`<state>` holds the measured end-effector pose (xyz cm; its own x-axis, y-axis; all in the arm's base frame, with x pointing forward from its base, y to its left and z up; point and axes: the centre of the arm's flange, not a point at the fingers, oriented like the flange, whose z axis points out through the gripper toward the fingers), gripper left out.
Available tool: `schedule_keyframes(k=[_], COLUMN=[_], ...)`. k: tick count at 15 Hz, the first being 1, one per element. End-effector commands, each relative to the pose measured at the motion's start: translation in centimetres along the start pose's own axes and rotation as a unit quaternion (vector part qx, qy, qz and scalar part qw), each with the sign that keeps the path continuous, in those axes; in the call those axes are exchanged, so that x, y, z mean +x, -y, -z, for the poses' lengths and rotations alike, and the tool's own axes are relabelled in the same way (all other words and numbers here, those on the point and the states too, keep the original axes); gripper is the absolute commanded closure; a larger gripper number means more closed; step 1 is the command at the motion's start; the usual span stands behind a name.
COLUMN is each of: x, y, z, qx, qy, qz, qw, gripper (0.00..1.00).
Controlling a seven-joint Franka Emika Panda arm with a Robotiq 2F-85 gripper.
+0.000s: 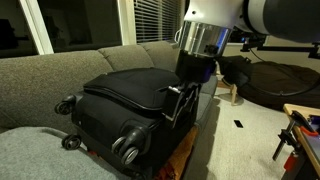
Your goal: Open the suitcase fully
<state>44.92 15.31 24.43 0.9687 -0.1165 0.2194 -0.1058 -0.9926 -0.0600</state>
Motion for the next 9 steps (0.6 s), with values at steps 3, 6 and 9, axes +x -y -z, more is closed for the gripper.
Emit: schedule_keyframes(k=[3,6,9], x=[1.0,1.4,1.8], y=[-0.3,-0.4,-0.6], z=[-2.4,-3.1,-3.7], qx=[-0.003,-0.004,-0.009], qy=[-0.011,-0.009,-0.013], qz=[-0.028,-0.035,-0.043], qw=[0.9995,0.9993,0.9989], gripper=[0.0,0.0,0.0])
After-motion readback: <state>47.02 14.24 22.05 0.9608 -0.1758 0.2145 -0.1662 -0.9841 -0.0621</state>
